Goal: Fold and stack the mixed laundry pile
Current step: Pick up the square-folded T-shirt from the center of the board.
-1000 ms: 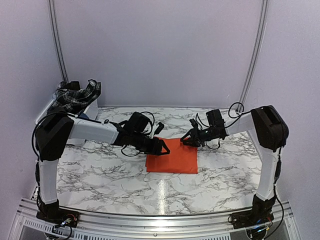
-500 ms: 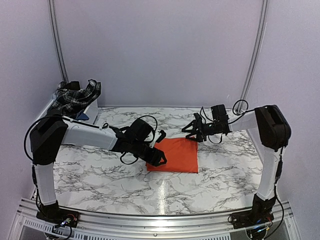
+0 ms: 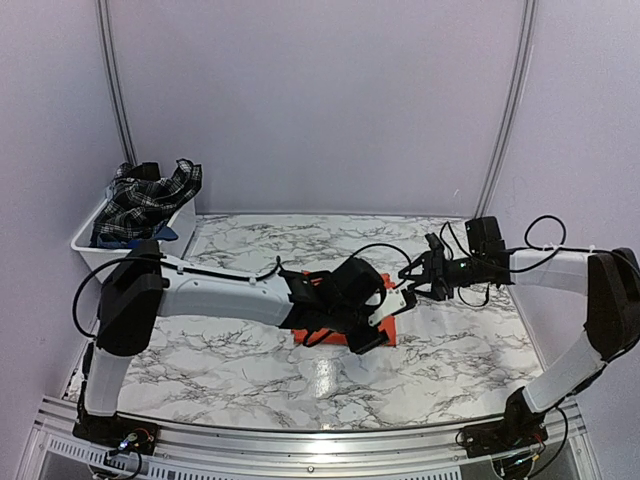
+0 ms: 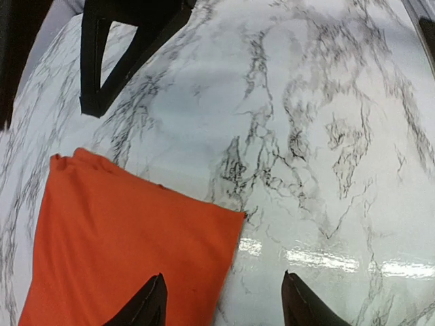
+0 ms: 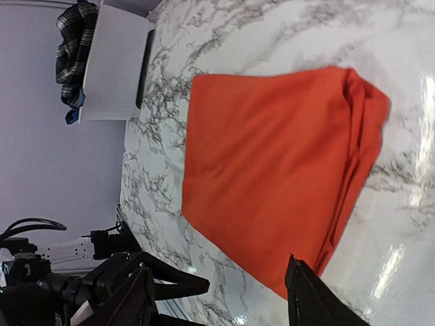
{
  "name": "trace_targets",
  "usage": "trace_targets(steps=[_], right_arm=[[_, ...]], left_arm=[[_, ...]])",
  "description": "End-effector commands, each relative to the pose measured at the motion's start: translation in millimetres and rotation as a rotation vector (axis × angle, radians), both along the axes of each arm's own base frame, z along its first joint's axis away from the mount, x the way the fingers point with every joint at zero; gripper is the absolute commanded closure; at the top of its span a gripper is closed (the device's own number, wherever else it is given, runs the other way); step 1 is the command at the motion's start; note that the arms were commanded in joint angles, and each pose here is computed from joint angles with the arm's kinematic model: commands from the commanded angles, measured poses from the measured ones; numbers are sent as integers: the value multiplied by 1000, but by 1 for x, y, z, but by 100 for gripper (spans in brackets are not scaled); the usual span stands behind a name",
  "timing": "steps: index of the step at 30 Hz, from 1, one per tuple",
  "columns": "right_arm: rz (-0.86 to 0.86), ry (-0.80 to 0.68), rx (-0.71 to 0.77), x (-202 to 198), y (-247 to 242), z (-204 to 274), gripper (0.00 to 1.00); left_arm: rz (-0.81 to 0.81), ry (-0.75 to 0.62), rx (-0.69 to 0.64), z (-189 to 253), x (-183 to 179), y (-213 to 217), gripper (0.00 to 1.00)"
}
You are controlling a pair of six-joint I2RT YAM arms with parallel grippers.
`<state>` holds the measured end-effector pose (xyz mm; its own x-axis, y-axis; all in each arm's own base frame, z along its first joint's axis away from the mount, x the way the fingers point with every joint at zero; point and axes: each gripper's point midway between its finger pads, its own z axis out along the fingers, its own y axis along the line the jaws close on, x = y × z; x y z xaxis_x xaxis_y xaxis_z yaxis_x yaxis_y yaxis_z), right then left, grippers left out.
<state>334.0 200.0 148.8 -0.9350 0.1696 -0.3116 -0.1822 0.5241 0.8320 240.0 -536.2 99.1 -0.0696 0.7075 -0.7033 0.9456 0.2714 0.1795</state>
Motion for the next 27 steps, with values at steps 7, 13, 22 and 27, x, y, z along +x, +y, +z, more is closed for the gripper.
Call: trace_targets(steps=[7,13,22,27], right_arm=[[-74,75,-63,-32,-33,-20,38],[-71,90,-80,-44,-37,-24,38],[-119,150,-113,-49,-45,-40,34],[-188,243,22,-55,-38,-55,3]], left_arm=[[-46,-163,183,-66,12,-24,49],[30,-166,144,-70,27,-31,49],[49,-64,73,-68,42,-29,87],[-9,3,-18,-38,23,-40,100]])
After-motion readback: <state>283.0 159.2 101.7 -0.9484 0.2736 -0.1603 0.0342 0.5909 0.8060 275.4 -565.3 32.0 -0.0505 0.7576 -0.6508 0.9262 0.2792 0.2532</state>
